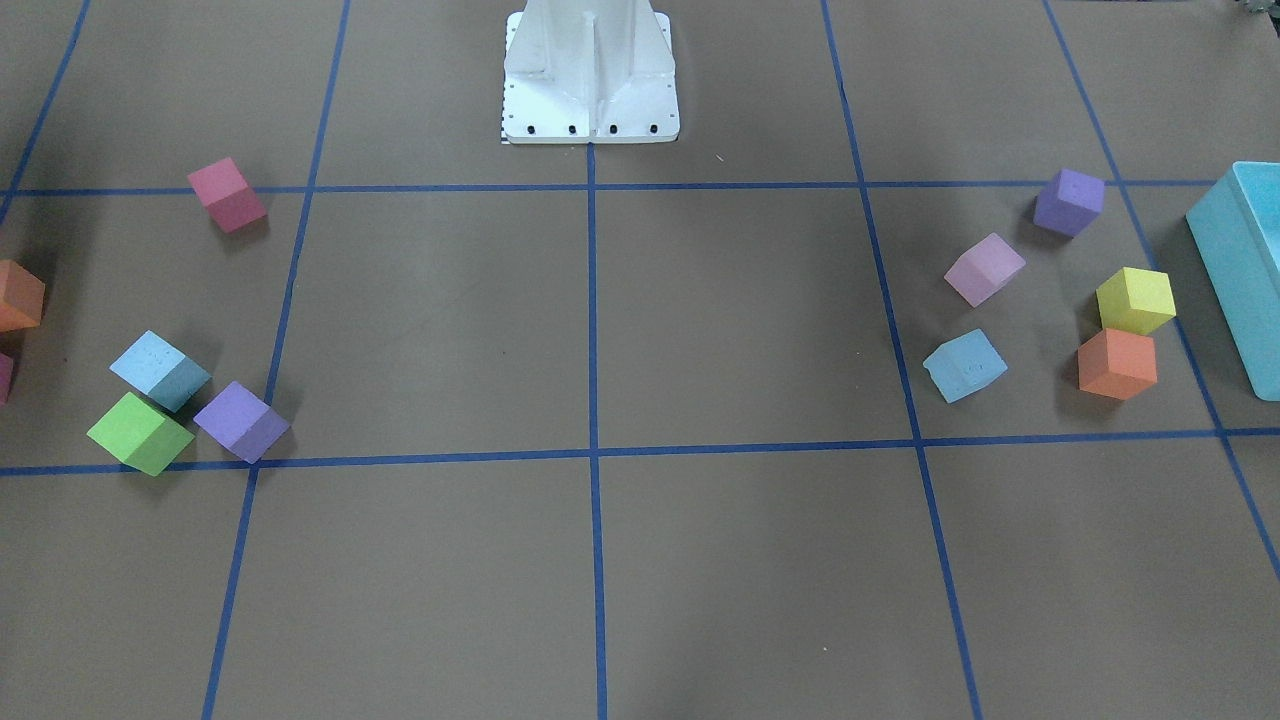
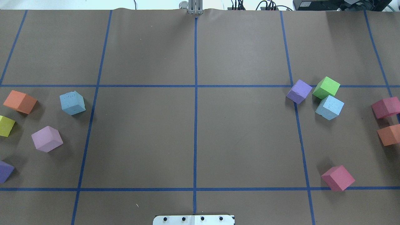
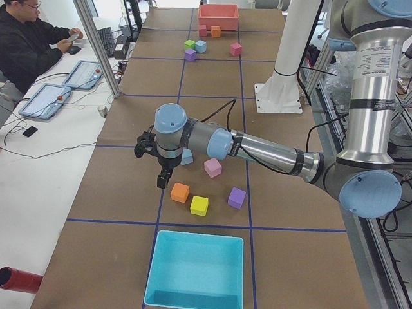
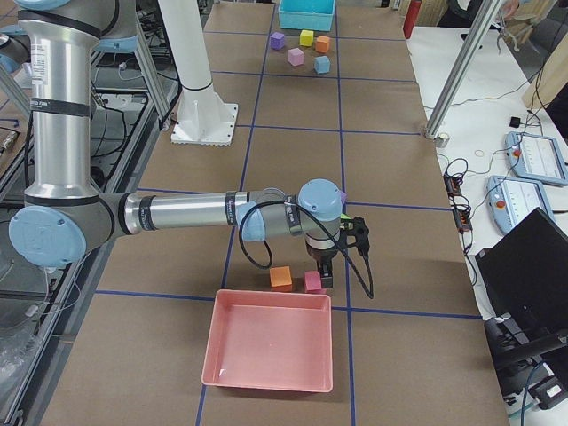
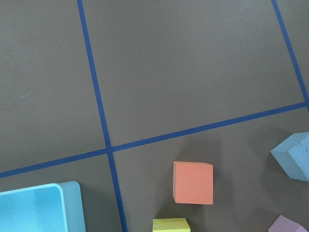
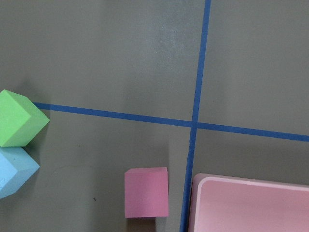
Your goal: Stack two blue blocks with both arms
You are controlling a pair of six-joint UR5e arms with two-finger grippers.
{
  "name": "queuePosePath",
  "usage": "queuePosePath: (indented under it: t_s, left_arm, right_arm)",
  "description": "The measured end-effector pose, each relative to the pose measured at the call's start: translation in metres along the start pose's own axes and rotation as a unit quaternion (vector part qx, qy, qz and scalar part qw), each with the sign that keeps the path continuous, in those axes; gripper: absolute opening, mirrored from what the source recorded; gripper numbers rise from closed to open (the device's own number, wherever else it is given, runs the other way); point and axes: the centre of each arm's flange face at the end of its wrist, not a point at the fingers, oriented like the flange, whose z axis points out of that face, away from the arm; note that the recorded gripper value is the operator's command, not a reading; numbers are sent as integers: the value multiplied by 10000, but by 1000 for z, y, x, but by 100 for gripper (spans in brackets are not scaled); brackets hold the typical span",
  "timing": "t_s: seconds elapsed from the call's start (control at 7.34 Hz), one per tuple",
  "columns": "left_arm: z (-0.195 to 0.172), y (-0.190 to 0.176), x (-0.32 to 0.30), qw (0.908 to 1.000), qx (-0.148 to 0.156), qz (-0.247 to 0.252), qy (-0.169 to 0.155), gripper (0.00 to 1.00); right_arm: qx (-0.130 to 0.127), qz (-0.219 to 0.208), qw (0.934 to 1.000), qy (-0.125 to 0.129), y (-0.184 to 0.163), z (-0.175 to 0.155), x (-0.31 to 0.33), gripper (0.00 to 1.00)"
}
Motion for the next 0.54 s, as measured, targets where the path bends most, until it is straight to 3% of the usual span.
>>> queuePosePath:
  t_s: [0.54]
  left_arm:
    - [-3, -1, 2, 10000, 33, 34, -40, 100]
  right_arm:
    - [8, -261, 9997, 39, -16, 1, -25, 100]
